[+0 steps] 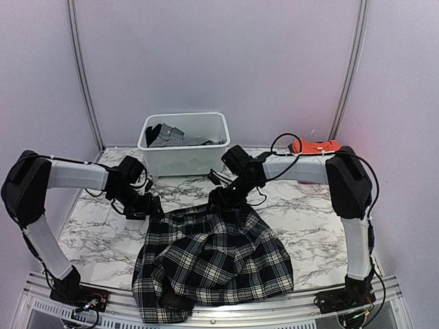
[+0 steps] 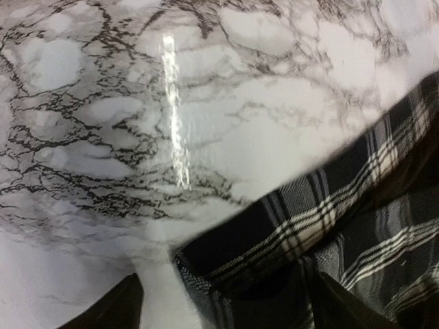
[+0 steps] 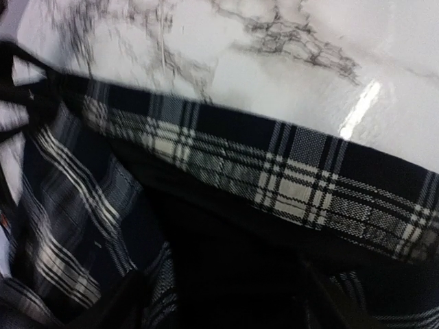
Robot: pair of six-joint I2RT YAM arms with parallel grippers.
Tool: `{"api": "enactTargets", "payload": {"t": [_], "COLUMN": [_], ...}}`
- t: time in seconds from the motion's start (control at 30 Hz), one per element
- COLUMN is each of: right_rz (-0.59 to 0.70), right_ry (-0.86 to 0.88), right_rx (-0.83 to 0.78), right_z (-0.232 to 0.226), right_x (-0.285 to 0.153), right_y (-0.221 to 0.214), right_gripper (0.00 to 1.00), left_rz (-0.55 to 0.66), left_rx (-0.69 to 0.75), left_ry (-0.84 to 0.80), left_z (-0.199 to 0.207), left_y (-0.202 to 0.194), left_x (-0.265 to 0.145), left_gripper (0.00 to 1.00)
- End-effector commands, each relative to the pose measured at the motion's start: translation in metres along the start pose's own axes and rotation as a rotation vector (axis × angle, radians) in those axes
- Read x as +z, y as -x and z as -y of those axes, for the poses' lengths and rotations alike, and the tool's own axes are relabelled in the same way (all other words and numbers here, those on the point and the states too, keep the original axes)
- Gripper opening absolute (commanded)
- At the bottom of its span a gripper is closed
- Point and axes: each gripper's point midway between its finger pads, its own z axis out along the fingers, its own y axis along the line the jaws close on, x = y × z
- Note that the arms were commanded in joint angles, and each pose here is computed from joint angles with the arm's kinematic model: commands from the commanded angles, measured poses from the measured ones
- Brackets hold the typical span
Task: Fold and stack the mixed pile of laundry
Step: Adjust the crumpled skirt at the center of the board.
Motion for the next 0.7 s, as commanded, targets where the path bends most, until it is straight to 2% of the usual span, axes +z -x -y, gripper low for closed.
{"api": "enactTargets", "payload": {"t": [0.0, 0.03, 0.07, 0.1, 0.2, 0.33, 0.43, 0.5, 0.57, 0.6, 0.63, 0.67], "right_rz": [-0.042, -0.033, -0.015, 0.013, 0.18, 0.454, 0.624, 0.695, 0.721, 0.741, 0.678, 0.644], "right_ry": [-0.059, -0.051, -0.045, -0.049, -0.069, -0.07, -0.022, 0.038, 0.094, 0.109, 0.115, 0.142], "right_rx": [0.034, 0.03, 0.03, 0.032, 0.004, -0.07, -0.177, -0.26, -0.322, -0.354, -0.336, -0.319], "right_z": [0.013, 0.012, 0.013, 0.016, 0.017, 0.003, -0.033, -0.066, -0.093, -0.109, -0.102, -0.105], "right_x": [-0.002, -0.005, -0.012, -0.022, -0.076, -0.184, -0.266, -0.306, -0.326, -0.338, -0.311, -0.298], "right_y": [-0.004, 0.0, 0.008, 0.018, 0.072, 0.145, 0.171, 0.166, 0.142, 0.119, 0.091, 0.064], "right_gripper": [0.43, 0.25, 0.06, 0.0, 0.0, 0.0, 0.0, 0.0, 0.0, 0.0, 0.0, 0.01], "left_rz": [-0.029, -0.012, 0.015, 0.055, 0.212, 0.442, 0.587, 0.669, 0.724, 0.723, 0.683, 0.662], "left_rx": [-0.004, 0.003, 0.018, 0.037, 0.13, 0.245, 0.331, 0.413, 0.516, 0.543, 0.572, 0.602], "left_ry": [-0.094, -0.115, -0.144, -0.178, -0.261, -0.315, -0.346, -0.374, -0.373, -0.359, -0.341, -0.32], "left_z": [0.018, 0.025, 0.034, 0.046, 0.084, 0.125, 0.152, 0.168, 0.177, 0.175, 0.168, 0.164], "left_y": [0.009, 0.017, 0.027, 0.04, 0.085, 0.135, 0.154, 0.148, 0.126, 0.113, 0.091, 0.071], "left_x": [0.014, 0.011, 0.004, -0.007, -0.059, -0.147, -0.215, -0.254, -0.28, -0.279, -0.261, -0.248], "left_gripper": [0.52, 0.35, 0.23, 0.16, 0.01, 0.0, 0.0, 0.0, 0.0, 0.0, 0.0, 0.04]}}
